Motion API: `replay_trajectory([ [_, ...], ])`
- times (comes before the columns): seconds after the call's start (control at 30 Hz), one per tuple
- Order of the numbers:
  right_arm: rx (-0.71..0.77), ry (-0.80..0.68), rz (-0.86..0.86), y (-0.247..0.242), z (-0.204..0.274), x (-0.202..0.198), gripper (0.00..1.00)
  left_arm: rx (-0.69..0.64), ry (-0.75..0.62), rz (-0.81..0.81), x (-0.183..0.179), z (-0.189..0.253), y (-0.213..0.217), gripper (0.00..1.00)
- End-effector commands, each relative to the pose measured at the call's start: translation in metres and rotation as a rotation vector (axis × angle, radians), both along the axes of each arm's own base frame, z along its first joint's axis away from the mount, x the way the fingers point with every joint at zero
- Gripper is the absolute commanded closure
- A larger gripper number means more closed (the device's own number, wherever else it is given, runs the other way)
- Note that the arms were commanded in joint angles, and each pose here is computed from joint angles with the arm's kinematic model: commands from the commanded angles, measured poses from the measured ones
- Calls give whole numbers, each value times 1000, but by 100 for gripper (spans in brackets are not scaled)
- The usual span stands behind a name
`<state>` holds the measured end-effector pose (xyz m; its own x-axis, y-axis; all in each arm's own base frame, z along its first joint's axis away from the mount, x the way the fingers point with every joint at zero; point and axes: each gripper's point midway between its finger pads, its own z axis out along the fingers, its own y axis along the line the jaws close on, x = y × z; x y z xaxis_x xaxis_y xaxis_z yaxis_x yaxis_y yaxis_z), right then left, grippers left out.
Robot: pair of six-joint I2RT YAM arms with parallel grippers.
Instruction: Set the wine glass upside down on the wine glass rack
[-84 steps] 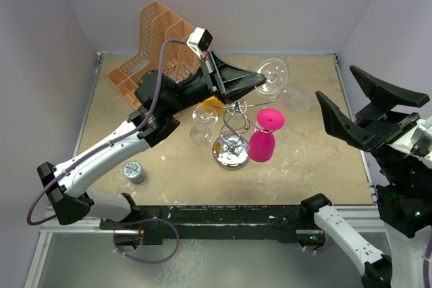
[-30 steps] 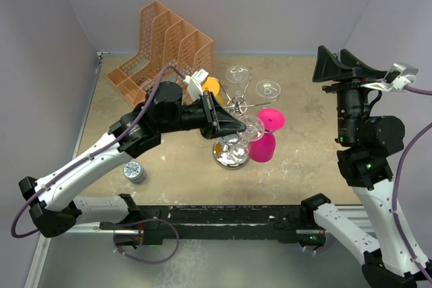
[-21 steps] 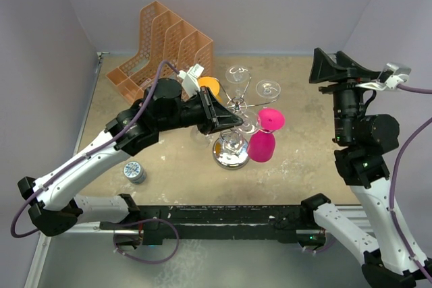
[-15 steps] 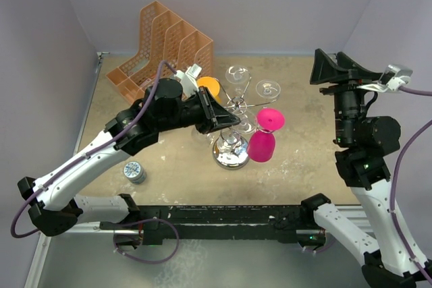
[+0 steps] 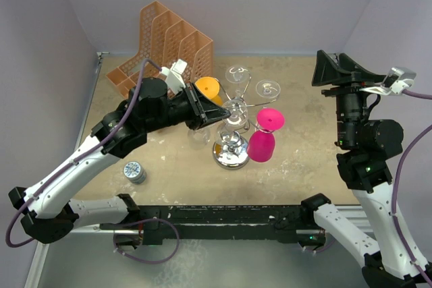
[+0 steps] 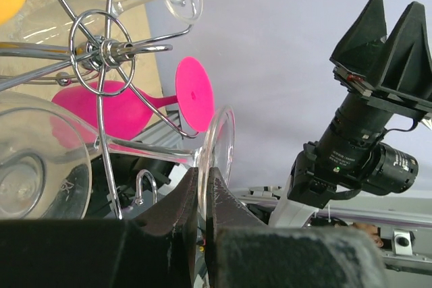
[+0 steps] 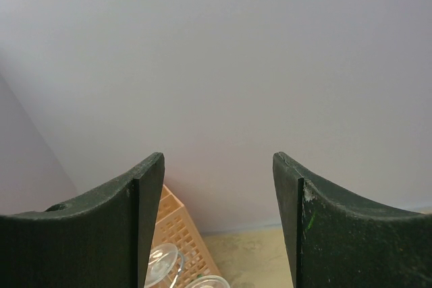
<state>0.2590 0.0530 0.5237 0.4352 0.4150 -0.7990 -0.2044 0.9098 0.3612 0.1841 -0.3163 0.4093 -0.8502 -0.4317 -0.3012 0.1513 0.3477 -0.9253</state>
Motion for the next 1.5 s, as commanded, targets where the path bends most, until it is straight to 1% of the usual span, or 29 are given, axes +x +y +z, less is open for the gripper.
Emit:
replay_trajectory([
  [0.0, 29, -33, 6, -2, 8, -5, 32, -73, -62, -10, -5, 23, 5, 100],
  [0.5, 27, -24, 17, 2, 6, -1, 33, -89, -52, -53, -24, 19, 15, 100],
  [0.8, 18, -10, -4, -1, 4, 2, 33, -106, -68, -140, -41, 19, 14, 100],
  [0.97, 22, 0, -13, -2, 0, 3, 32, -121, -72, -236, -56, 19, 10, 100],
  [1.07, 25, 5, -27, -5, -2, 3, 32, -138, -81, -265, -62, 23, 11, 100],
  [1.23, 28, 6, -32, -6, -3, 3, 32, -127, -80, -283, -63, 18, 8, 100],
  [1.47, 30, 10, -31, -7, -5, 1, 32, -96, -79, -277, -53, 11, -2, 100],
])
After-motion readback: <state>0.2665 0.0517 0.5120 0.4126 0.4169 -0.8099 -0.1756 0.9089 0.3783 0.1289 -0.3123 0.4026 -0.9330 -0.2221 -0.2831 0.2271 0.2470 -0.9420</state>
